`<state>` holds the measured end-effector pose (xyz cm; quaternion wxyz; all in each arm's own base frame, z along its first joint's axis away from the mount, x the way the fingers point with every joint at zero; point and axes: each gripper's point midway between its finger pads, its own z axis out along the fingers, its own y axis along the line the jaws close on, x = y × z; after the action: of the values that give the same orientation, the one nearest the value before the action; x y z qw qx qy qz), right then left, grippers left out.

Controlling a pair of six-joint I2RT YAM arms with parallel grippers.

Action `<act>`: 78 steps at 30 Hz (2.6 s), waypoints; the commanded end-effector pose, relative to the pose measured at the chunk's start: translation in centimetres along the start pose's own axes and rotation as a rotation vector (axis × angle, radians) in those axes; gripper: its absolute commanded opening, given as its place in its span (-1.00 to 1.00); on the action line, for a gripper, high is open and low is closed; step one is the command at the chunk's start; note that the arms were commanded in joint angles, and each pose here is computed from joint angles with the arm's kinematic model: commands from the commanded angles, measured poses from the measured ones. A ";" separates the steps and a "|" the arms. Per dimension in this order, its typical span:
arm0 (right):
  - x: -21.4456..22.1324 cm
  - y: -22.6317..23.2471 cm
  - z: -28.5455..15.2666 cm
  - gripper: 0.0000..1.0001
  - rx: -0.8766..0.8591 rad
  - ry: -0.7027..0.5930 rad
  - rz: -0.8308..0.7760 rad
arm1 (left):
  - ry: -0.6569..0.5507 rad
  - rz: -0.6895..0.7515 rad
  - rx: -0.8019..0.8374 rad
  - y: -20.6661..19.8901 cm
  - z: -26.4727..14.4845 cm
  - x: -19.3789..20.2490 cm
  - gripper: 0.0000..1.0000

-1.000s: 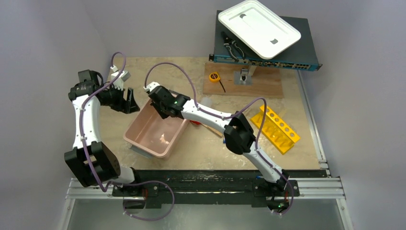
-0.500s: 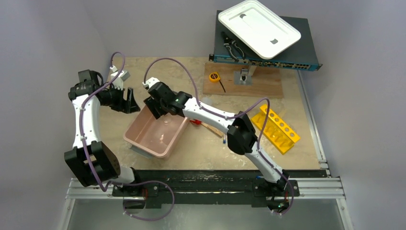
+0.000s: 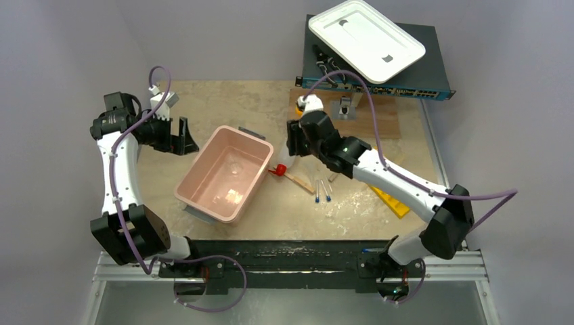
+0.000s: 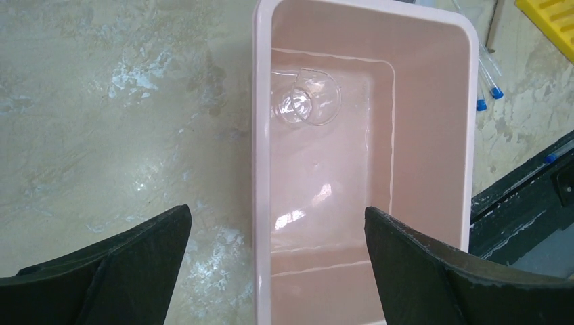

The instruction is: Organize the chemistry lab equipment

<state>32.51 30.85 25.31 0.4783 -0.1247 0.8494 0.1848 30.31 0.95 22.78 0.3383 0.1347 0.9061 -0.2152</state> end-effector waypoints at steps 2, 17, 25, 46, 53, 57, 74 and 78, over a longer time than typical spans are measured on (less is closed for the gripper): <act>11.9 -3.3 1.5 -0.08 0.095 0.217 0.039 | -0.060 -0.003 0.000 -1.3 -1.6 -1.8 1.00; 16.6 -4.8 4.8 -0.10 0.139 0.271 -0.019 | -0.066 0.006 -0.063 -0.6 -1.5 -0.7 1.00; 19.1 -5.6 7.2 -0.19 0.172 0.322 -0.056 | -0.050 0.007 -0.089 -0.2 -1.7 -0.5 1.00; 22.0 -0.9 0.2 -1.00 -0.034 0.413 -0.061 | -0.023 -0.018 -0.089 0.4 -1.1 -0.2 1.00; 12.7 3.4 -5.5 -1.00 -0.262 0.238 -0.010 | -0.024 -0.021 -0.091 0.5 -1.1 -0.3 1.00; 4.7 6.6 -8.4 -1.00 -0.371 0.089 0.027 | -0.026 -0.021 -0.096 0.5 -1.2 -0.4 1.00; 2.8 13.6 4.1 -1.00 -0.090 0.150 0.327 | -0.016 -0.008 -0.113 0.6 -1.4 0.1 1.00; 4.4 13.2 5.2 -0.96 -0.027 0.184 0.359 | -0.008 -0.006 -0.115 0.8 -1.2 0.3 1.00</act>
<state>28.22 45.18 18.10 0.3289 -0.0606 0.9078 0.2532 29.61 2.00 22.91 0.3384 0.1047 0.9188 -0.1740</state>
